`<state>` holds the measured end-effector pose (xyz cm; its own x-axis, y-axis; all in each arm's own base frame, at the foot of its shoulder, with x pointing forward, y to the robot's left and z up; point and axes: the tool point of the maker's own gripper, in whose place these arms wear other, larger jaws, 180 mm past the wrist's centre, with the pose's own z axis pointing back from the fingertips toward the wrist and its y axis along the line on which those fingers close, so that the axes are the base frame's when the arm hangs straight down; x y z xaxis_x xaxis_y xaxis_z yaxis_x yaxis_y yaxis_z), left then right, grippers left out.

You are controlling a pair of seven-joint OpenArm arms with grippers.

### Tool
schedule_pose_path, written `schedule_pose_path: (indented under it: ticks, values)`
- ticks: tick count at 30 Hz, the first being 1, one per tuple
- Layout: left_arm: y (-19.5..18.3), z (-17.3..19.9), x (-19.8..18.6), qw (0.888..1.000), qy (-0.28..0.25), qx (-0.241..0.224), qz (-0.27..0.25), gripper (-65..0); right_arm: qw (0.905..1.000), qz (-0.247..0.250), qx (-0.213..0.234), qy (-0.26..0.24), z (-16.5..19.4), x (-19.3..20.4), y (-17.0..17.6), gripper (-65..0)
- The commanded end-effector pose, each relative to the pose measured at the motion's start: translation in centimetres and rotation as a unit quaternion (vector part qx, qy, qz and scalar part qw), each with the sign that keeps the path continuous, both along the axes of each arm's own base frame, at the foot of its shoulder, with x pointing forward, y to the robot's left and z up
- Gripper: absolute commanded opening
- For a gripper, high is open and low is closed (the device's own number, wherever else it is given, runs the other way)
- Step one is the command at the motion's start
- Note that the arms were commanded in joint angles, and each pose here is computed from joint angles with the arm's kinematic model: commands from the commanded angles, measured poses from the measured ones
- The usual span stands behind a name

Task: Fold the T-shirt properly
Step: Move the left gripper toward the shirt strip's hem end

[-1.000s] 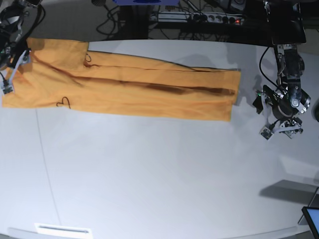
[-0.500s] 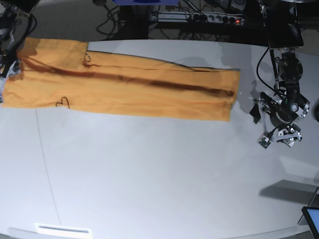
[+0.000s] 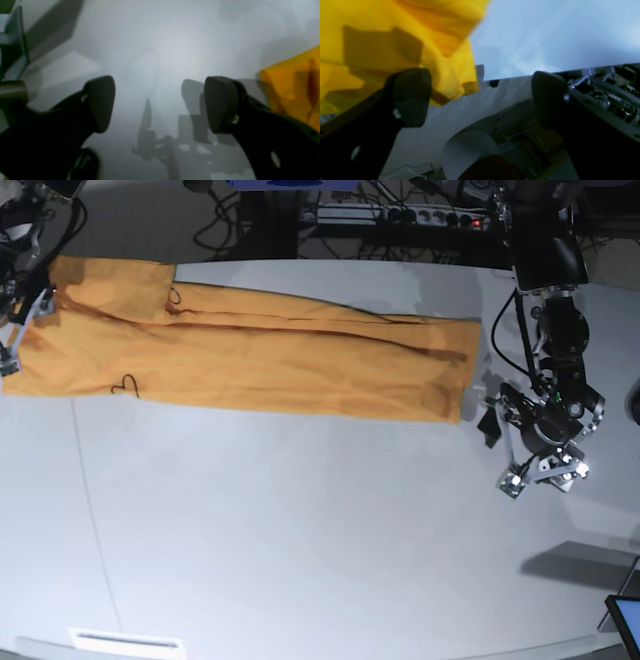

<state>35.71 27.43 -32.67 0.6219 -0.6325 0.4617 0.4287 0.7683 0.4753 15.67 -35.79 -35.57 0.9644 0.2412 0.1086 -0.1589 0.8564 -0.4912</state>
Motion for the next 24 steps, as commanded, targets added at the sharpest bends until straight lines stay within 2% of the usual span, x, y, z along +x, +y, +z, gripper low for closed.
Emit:
schedule_pose_path:
  ticks: [1,5,8,14,17,24]
  values:
    - [-0.9,2.1,1.2,0.999,-0.035,-0.013,-0.010,-10.6,0.9999,0.000,-0.016,-0.002,0.8,0.0,-0.8,-4.6]
    - [-2.6,1.8,0.8,0.998,-0.021,-0.054,-0.013,-10.6,0.9999,-0.001,-0.016,-0.001,0.7,-0.2,-0.8,-4.6]
    - [-3.4,2.6,0.8,0.997,-0.030,-0.068,-0.023,-10.6,0.9999,0.001,-0.015,0.001,0.6,-0.2,-0.7,-4.6]
    - [-4.4,4.3,0.2,0.996,-0.056,-0.059,-0.043,-10.6,0.9998,-0.016,-0.013,0.001,0.2,-0.8,-0.5,-4.5]
    - [-4.9,4.0,-0.7,0.996,-0.052,-0.057,-0.048,-10.6,0.9996,0.025,-0.005,0.015,-0.7,-0.1,1.5,-4.6]
    - [-5.3,2.2,-2.9,0.997,-0.027,-0.058,-0.053,-10.6,0.9985,0.036,-0.034,0.023,-0.4,0.4,1.4,-4.6]
